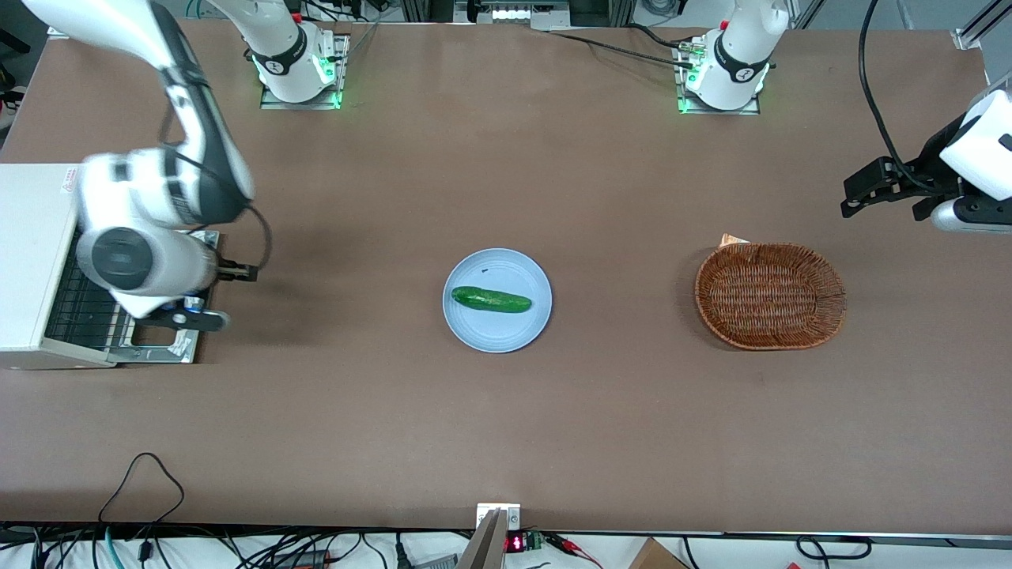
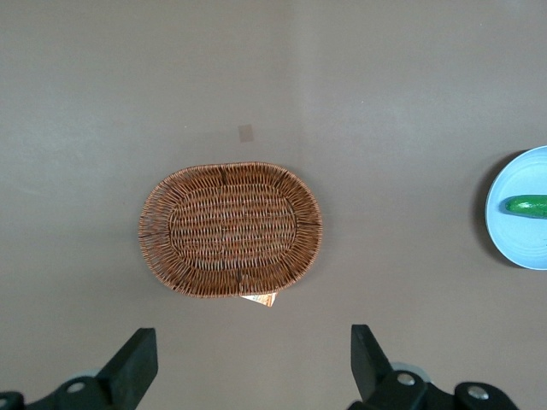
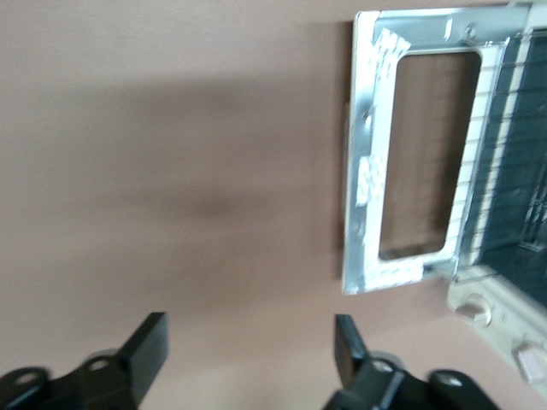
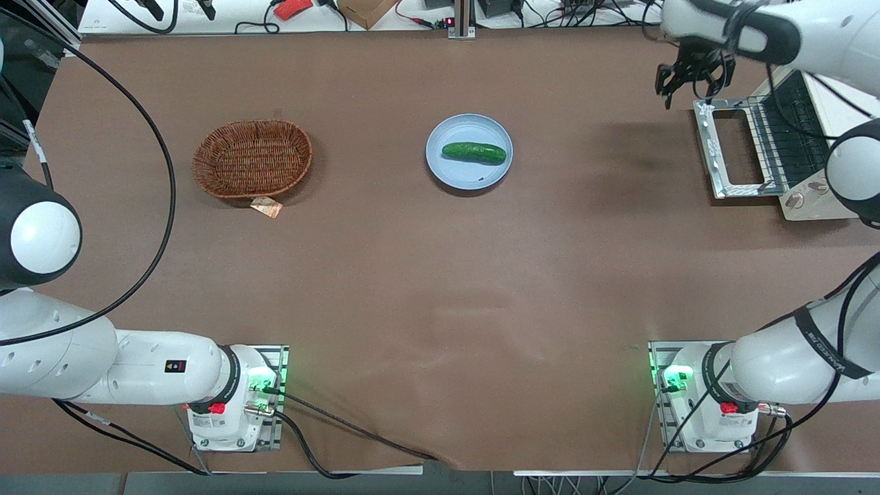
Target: Open oven door with right arm only
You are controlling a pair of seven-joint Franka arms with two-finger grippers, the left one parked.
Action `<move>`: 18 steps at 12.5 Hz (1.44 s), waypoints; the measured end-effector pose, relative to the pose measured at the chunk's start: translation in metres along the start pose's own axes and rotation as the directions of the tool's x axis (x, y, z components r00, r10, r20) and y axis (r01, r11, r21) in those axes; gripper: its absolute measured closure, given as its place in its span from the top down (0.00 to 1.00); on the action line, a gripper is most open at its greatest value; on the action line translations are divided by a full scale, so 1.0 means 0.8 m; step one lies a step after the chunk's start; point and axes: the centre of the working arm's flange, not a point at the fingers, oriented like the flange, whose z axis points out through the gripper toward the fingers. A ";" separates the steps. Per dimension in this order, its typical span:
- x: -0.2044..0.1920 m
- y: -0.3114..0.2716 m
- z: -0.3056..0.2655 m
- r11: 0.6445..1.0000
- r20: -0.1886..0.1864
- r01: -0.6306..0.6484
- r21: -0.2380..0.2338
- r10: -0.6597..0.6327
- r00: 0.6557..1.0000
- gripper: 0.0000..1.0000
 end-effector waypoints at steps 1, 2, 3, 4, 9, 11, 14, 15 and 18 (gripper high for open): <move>-0.006 0.018 -0.027 0.998 0.007 -0.012 0.065 0.011 1.000 1.00; -0.014 0.036 -0.050 0.993 0.004 -0.023 0.117 0.023 1.000 1.00; -0.023 0.051 -0.070 0.988 -0.001 -0.020 0.156 0.020 1.000 1.00; -0.035 0.060 -0.087 0.982 -0.007 -0.016 0.189 0.018 1.000 1.00; -0.086 0.076 -0.155 0.966 -0.068 -0.005 0.258 0.023 0.997 1.00; -0.102 0.083 -0.175 0.962 -0.097 0.001 0.274 0.026 0.995 1.00; -0.116 0.100 -0.186 0.959 -0.127 0.037 0.280 -0.001 0.992 1.00; -0.119 0.109 -0.184 0.959 -0.139 0.040 0.281 0.000 0.990 1.00; -0.132 0.114 -0.174 0.959 -0.190 0.045 0.280 0.009 0.982 1.00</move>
